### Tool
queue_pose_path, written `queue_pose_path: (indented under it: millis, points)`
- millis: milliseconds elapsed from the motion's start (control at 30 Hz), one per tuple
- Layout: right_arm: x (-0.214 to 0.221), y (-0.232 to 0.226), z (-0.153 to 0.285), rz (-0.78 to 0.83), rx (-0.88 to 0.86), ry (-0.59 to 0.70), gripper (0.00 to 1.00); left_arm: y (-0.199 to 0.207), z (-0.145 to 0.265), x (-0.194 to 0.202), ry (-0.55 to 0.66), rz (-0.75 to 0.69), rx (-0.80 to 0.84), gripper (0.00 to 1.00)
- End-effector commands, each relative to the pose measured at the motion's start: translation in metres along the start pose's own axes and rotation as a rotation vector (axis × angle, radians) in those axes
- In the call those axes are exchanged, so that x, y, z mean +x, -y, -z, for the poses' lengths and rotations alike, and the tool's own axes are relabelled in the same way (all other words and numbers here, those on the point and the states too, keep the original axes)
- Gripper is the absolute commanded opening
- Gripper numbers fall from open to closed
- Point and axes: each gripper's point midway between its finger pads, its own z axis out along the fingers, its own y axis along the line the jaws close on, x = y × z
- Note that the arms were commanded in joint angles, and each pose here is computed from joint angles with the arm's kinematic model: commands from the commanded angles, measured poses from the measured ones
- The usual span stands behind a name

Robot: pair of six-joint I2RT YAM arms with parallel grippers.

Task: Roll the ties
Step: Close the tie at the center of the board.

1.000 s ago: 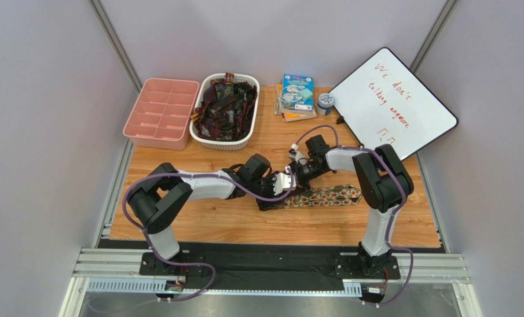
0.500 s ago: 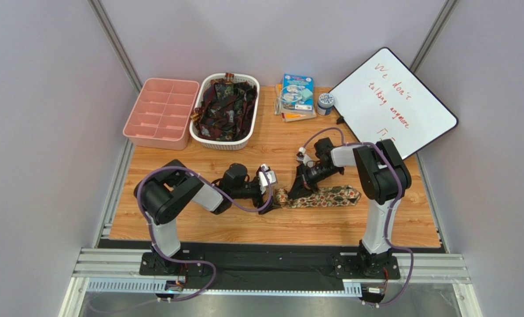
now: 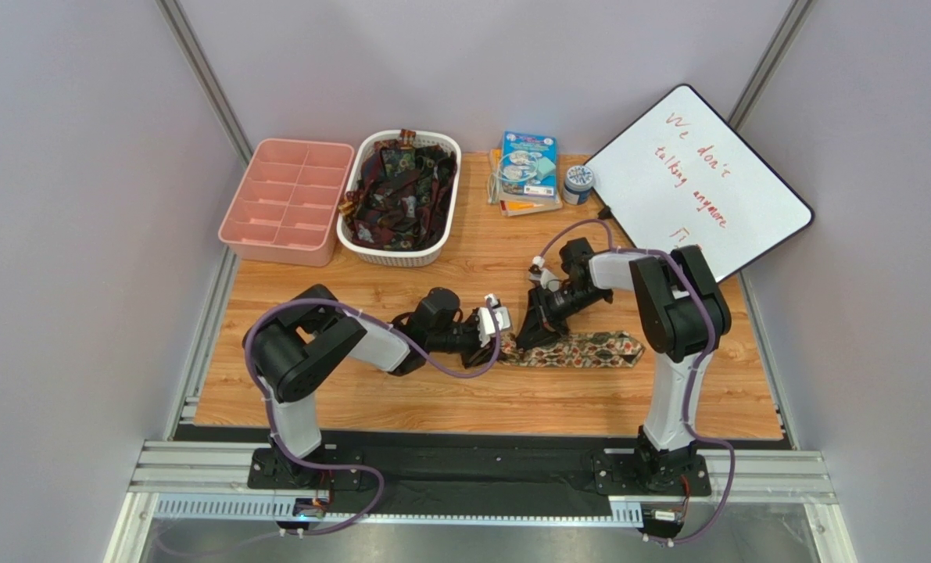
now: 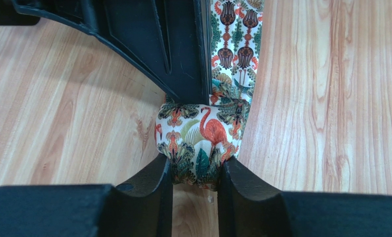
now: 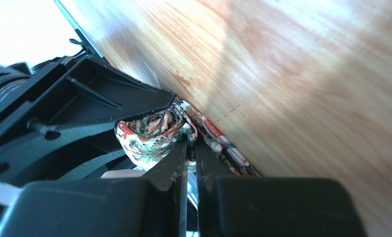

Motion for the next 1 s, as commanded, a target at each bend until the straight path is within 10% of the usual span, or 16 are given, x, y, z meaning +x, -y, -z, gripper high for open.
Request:
queue_pose_path:
  millis: [0, 100, 500, 767, 967]
  points:
    - [-0.004, -0.002, 0.018, 0.11, 0.114, 0.027, 0.22, -0.004, 0.011, 0.025, -0.206, -0.025, -0.034, 0.23]
    - [-0.004, -0.016, 0.035, 0.121, 0.103, 0.051, 0.4, -0.003, 0.017, 0.035, -0.303, -0.018, -0.027, 0.2]
    - [0.0, -0.043, 0.036, 0.102, -0.016, 0.072, 0.47, 0.004, 0.018, 0.046, -0.499, -0.048, -0.003, 0.21]
    - [-0.004, -0.011, 0.019, 0.071, 0.072, 0.04, 0.08, 0.004, 0.019, 0.04, -0.495, -0.043, -0.006, 0.3]
    - [0.003, 0.008, 0.017, 0.05, 0.114, 0.013, 0.0, 0.006, 0.017, 0.032, -0.455, 0.001, -0.006, 0.35]
